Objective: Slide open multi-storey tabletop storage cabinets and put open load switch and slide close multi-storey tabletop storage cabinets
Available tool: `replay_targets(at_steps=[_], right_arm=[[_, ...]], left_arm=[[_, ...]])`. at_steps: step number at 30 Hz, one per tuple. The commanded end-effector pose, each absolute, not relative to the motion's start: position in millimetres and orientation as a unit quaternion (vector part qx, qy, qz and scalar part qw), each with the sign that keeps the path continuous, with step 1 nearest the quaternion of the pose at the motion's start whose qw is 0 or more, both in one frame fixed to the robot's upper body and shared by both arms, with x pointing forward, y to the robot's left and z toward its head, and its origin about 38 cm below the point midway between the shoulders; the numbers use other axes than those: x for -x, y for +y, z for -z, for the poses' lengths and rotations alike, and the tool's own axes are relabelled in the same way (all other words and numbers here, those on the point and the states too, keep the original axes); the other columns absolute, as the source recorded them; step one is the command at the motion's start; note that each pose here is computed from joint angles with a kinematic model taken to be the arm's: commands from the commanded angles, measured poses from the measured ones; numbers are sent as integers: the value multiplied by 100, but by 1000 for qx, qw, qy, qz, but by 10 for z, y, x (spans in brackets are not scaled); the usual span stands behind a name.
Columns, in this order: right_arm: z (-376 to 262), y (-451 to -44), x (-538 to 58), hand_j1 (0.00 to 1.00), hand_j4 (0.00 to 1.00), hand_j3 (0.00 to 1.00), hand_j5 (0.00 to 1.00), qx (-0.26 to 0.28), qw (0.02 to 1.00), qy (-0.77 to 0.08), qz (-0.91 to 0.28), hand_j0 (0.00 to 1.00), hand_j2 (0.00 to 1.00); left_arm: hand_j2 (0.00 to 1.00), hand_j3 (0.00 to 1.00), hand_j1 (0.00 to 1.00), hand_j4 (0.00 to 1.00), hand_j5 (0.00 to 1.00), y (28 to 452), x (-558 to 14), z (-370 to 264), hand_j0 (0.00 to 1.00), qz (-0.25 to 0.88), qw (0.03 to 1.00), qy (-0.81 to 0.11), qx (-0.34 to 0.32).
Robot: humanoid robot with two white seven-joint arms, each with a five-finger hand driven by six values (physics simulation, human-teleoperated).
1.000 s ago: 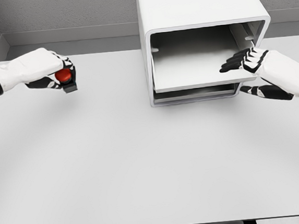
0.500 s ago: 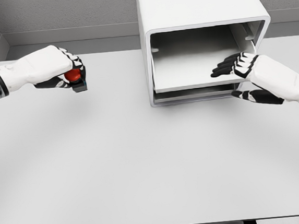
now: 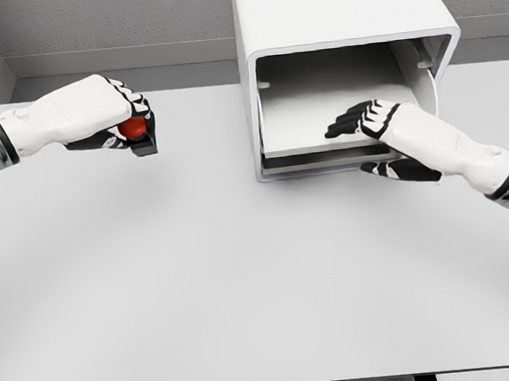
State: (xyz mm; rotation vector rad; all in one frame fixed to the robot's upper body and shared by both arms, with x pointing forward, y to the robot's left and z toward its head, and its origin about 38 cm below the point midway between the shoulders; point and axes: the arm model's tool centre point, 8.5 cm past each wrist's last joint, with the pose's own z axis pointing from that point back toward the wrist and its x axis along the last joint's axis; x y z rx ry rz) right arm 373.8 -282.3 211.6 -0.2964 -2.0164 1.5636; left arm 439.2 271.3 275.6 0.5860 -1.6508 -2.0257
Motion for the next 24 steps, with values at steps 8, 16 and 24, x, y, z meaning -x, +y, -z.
replay_targets(at_steps=[8, 16, 24], right_arm=[[-1887, -2777, -3813, 81, 81, 81, 81, 95, 309, -743, -586, 81, 81], [-1769, -2772, -3773, 81, 81, 81, 81, 88, 317, -732, -596, 81, 81], [-1882, -2790, -3661, 83, 83, 83, 83, 86, 301, -732, -605, 83, 83]], left_arm=[[41, 41, 41, 41, 41, 2633, -4350, -2807, 41, 733, 218, -609, -209], [41, 41, 41, 41, 41, 2524, -4316, -2843, 41, 730, 204, -619, -206], [41, 41, 41, 41, 41, 2467, -4290, -2871, 41, 729, 195, -624, -205]])
